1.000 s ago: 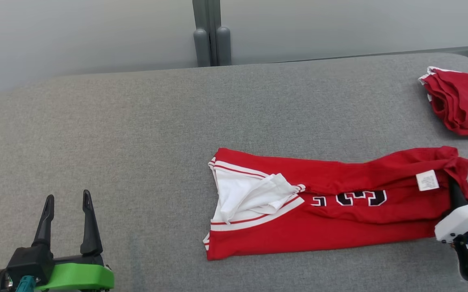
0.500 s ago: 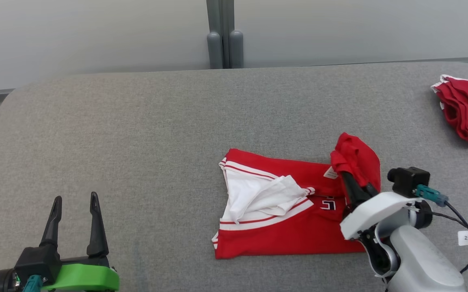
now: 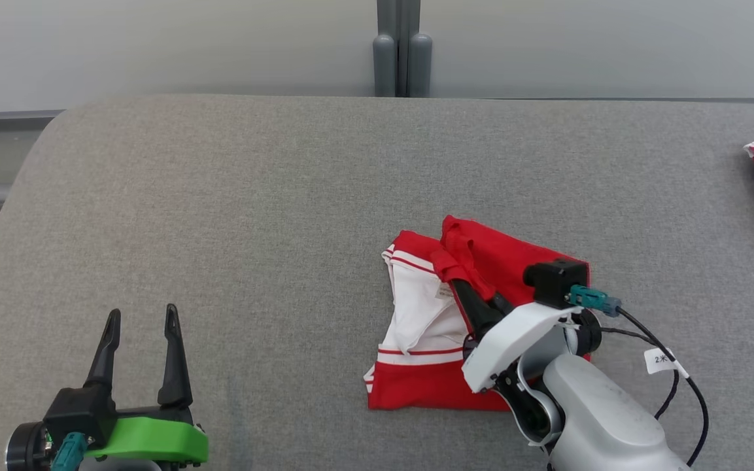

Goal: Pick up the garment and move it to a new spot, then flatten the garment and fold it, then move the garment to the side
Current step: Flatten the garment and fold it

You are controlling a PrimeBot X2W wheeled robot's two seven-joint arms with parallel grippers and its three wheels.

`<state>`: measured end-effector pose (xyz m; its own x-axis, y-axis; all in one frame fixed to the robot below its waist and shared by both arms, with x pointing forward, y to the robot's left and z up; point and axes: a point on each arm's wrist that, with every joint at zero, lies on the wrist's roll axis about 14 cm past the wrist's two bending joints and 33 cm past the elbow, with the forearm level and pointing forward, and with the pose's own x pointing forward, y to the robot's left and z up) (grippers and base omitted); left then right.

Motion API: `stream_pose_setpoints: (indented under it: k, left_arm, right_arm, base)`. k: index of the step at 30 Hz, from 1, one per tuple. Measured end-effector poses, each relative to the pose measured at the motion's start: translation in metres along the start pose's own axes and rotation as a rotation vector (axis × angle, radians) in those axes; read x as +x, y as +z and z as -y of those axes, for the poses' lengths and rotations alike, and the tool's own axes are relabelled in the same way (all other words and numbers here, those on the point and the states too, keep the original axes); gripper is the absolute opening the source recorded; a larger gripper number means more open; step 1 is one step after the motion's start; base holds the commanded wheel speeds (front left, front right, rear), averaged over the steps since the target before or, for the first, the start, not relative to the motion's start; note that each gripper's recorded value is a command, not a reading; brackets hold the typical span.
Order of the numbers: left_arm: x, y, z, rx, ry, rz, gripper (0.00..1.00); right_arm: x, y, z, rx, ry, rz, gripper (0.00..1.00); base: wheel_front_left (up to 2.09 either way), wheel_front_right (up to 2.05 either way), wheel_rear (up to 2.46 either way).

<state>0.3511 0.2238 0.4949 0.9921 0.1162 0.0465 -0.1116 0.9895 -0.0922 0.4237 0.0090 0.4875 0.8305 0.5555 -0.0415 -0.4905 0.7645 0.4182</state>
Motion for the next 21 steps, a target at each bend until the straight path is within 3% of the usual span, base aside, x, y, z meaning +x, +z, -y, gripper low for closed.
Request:
stream_pose_setpoints:
  k: [6, 7, 8, 15, 21]
  left_arm:
    - [0.001, -0.002, -0.001, -0.002, 0.006, -0.008, 1.0]
    - [0.002, -0.002, 0.0, -0.003, 0.004, -0.007, 1.0]
    - [0.003, -0.002, 0.001, -0.003, 0.001, -0.005, 1.0]
    - [0.004, -0.001, 0.005, -0.008, -0.012, -0.004, 1.0]
    - [0.007, 0.002, 0.011, -0.011, -0.031, 0.01, 1.0]
  right_arm:
    - [0.008, -0.015, -0.009, 0.019, 0.028, -0.044, 0.0]
    - [0.008, -0.016, -0.009, 0.018, 0.029, -0.049, 0.93]
    - [0.008, -0.016, -0.011, 0.022, 0.033, -0.046, 1.0]
    - [0.013, 0.008, -0.004, -0.004, 0.02, 0.025, 1.0]
    - [-0.008, 0.058, 0.045, -0.088, -0.083, 0.155, 1.0]
  base:
    - [0.0, 0.0, 0.0]
    - [0.0, 0.0, 0.0]
    - [0.0, 0.0, 0.0]
    - [0.0, 0.0, 0.0]
    - [0.0, 0.0, 0.0]
